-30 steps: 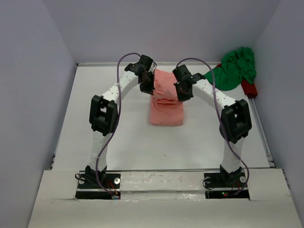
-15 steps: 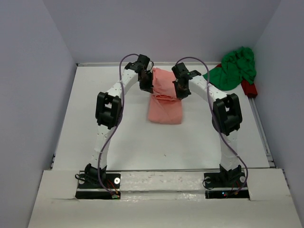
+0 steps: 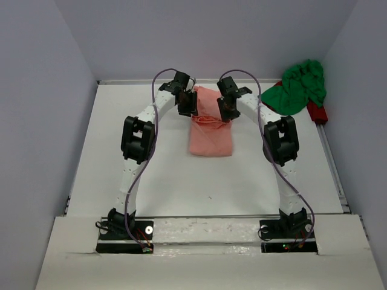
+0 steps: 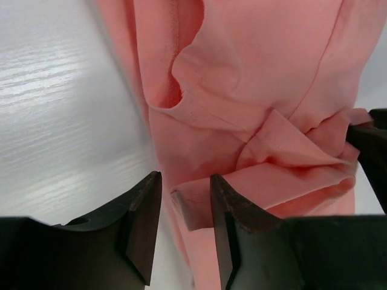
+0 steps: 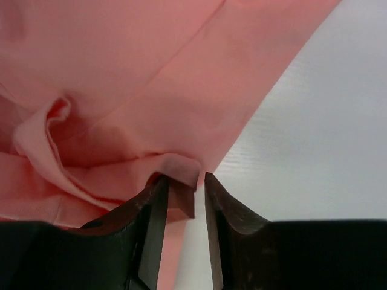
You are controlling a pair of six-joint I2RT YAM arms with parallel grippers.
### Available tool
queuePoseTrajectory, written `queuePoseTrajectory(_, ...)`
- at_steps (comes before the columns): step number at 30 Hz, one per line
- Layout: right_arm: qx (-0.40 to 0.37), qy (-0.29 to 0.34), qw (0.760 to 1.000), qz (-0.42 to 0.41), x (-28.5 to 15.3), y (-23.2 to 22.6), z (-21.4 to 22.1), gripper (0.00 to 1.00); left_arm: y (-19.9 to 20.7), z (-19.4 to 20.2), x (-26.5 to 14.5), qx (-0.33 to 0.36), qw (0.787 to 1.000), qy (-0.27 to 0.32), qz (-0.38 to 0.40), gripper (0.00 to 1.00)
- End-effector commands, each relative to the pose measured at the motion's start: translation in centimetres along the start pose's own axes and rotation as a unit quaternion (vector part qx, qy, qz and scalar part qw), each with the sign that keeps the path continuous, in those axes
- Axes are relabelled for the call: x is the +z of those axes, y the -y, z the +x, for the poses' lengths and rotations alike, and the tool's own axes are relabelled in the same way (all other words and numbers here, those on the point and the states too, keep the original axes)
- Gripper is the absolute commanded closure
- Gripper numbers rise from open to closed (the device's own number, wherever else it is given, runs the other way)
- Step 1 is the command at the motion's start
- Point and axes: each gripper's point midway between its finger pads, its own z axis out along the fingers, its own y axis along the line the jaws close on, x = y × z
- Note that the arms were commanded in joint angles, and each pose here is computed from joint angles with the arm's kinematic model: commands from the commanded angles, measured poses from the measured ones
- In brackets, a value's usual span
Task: Fold and stack the t-shirts
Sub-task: Fold the folded rectangular tshirt in 1/3 of the way
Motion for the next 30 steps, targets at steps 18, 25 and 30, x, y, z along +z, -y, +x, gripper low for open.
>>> queuePoseTrajectory(18,-0.013,0.101,0.991,-0.083,-8.6,-3.0,-5.4,0.87,2.1,-3.1,-13.8,-0.02,0.987,0.155,-0.043,0.57)
queuePoseTrajectory(25,-0.016,0.072,0.994,-0.081,-7.3,-4.7,-3.4,1.0,4.0,1.3,-10.6,-0.02,0.995,0.1,-0.017,1.0)
queuePoseTrajectory(30,-0.007,0.069,0.994,-0.082,-7.4,-4.7,-3.1,1.0,5.5,2.7,-8.8,-0.015,0.997,0.079,0.008,1.0)
